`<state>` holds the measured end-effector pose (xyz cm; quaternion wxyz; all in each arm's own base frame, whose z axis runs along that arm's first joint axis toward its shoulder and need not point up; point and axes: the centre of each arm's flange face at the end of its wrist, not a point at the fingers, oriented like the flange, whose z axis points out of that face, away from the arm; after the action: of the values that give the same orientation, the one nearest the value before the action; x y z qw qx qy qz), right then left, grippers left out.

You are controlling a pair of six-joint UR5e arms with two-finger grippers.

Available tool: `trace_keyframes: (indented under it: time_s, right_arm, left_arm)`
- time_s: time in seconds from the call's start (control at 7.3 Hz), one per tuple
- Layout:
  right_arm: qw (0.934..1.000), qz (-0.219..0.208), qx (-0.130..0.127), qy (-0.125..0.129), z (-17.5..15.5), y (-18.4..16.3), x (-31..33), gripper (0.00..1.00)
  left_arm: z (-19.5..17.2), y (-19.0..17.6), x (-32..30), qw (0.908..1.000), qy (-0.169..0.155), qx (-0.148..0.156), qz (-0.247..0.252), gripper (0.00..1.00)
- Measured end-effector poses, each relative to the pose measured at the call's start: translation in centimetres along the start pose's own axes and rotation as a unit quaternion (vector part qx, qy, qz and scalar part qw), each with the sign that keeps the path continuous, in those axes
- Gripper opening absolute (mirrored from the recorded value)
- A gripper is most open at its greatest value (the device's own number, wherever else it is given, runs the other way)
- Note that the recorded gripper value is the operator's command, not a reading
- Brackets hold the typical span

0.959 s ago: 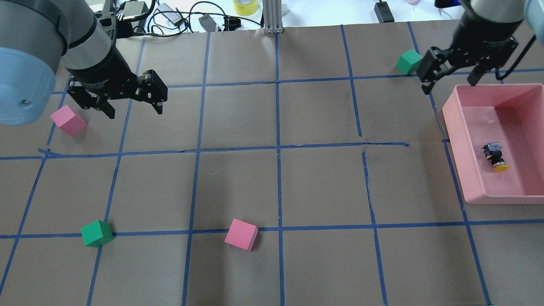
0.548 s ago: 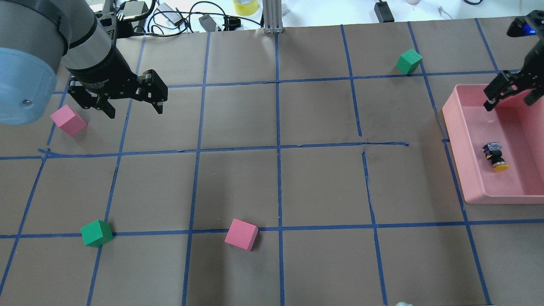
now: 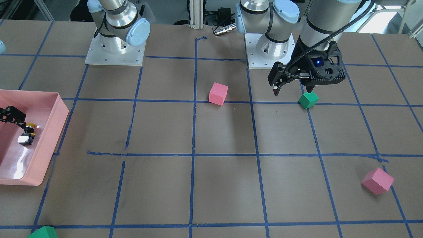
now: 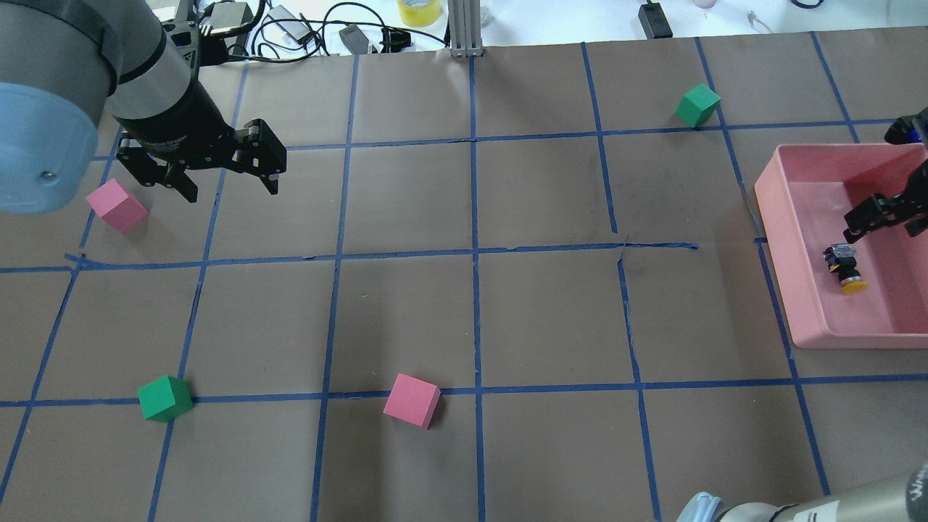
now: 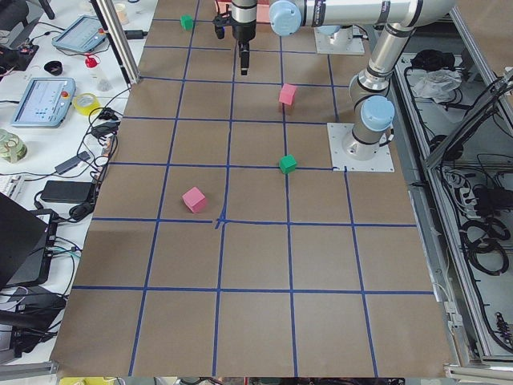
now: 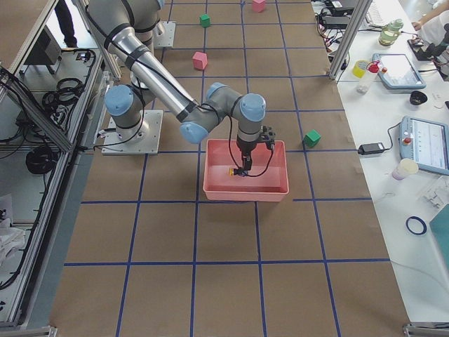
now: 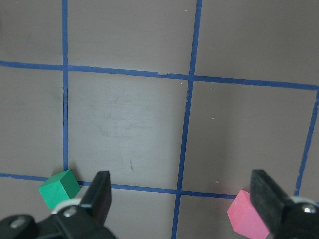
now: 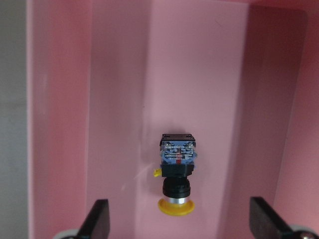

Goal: Align button upright
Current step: 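Move the right gripper over the pink tray down to the black button, then close the right gripper on the black button body inside the tray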

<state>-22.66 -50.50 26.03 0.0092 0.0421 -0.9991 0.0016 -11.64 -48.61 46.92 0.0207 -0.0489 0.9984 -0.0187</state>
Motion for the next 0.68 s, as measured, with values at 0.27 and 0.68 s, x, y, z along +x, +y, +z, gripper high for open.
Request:
trace_keyframes:
  time_s: [0.27, 0.68]
  right_arm:
    - [0.9998, -0.007, 0.009, -0.018, 2.4, 0.0, 0.3, 1.00]
    - [0.9996, -0.003, 0.010, -0.026, 3.1, 0.0, 0.3, 1.00]
  left_arm:
    - [0.1, 0.0, 0.0, 1.0000, 0.001, -0.001, -0.004, 1.00]
    - [0.3, 0.0, 0.0, 1.0000, 0.001, -0.002, -0.003, 1.00]
